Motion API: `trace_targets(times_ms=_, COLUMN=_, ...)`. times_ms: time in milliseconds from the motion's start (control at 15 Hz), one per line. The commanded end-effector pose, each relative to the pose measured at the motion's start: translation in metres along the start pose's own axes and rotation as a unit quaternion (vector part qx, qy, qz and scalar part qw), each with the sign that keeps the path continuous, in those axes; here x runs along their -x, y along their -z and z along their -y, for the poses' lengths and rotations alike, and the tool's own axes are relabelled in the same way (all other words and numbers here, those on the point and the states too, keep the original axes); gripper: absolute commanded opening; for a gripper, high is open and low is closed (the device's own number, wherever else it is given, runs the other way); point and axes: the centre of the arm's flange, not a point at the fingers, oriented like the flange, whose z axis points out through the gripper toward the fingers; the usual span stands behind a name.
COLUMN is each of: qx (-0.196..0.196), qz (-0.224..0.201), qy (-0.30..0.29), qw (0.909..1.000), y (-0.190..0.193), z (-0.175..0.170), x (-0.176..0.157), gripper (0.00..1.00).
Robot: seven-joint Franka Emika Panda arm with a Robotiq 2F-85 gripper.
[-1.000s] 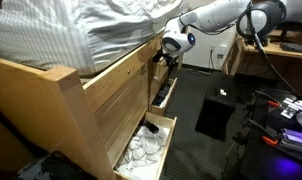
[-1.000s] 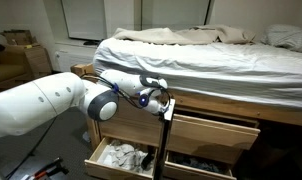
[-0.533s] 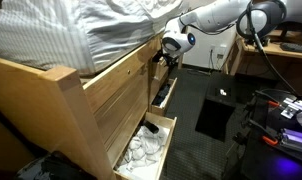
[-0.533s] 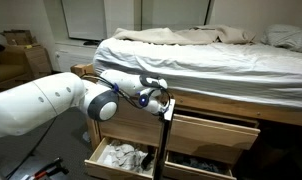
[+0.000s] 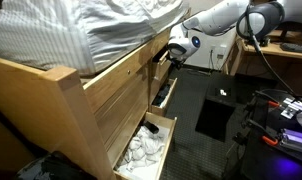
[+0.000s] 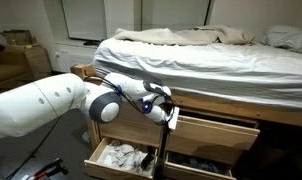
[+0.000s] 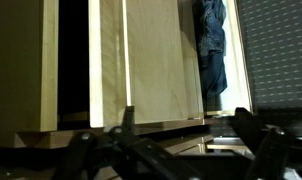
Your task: Open the top most drawer on the right
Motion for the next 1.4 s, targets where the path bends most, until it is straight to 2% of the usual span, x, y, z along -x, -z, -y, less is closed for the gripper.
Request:
trace_targets(times_ms=0, qx=0.009, qz=-0.003, qy=-0.007, qw=0.9999, y=-0.003, z=0.0, x=0.004, gripper=1.0)
trace_targets(times_ms=133, qx=0.023, qz=-0.006, qy=-0.012, qw=0.9996, y=-0.004, z=-0.006, x=0.008, gripper=1.0)
trace_targets(times_ms=200, qx=0.028, qz=-0.029, qy=-0.015, qw=0.9991, y=0.01, z=-0.008, x=0.014, gripper=1.0)
trace_targets(times_ms=267, qx=0.017, qz=-0.056, qy=-0.015, qw=0.9981, y=0.018, z=-0.007, x=0.024, gripper=1.0)
trace_targets(times_ms=333, qx=-0.002, qz=-0.087, qy=-0.016, qw=0.9961, y=0.02, z=-0.004, x=0.035, gripper=1.0)
trace_targets(times_ms=533, qx=-0.004, qz=-0.145, qy=-0.023, qw=0.9891, y=0.028, z=0.001, x=0.063, gripper=1.0)
trace_targets(times_ms=600, qx=0.009, qz=-0.133, qy=-0.041, qw=0.9903, y=0.031, z=0.002, x=0.069, gripper=1.0)
trace_targets(times_ms=667, qx=0.019, qz=-0.105, qy=-0.028, qw=0.9939, y=0.017, z=0.005, x=0.008, gripper=1.0)
trace_targets(times_ms=867, qx=0.025, qz=-0.109, qy=-0.045, qw=0.9927, y=0.031, z=0.007, x=0.048, gripper=1.0)
trace_targets(times_ms=933, qx=0.039, qz=-0.09, qy=-0.035, qw=0.9946, y=0.029, z=0.01, x=0.044, gripper=1.0)
trace_targets(times_ms=1267, qx=0.105, qz=-0.148, qy=-0.022, qw=0.9832, y=0.022, z=0.02, x=0.038, gripper=1.0)
trace_targets(times_ms=1333, qx=0.082, qz=-0.127, qy=-0.033, qw=0.988, y=0.016, z=0.009, x=0.034, gripper=1.0)
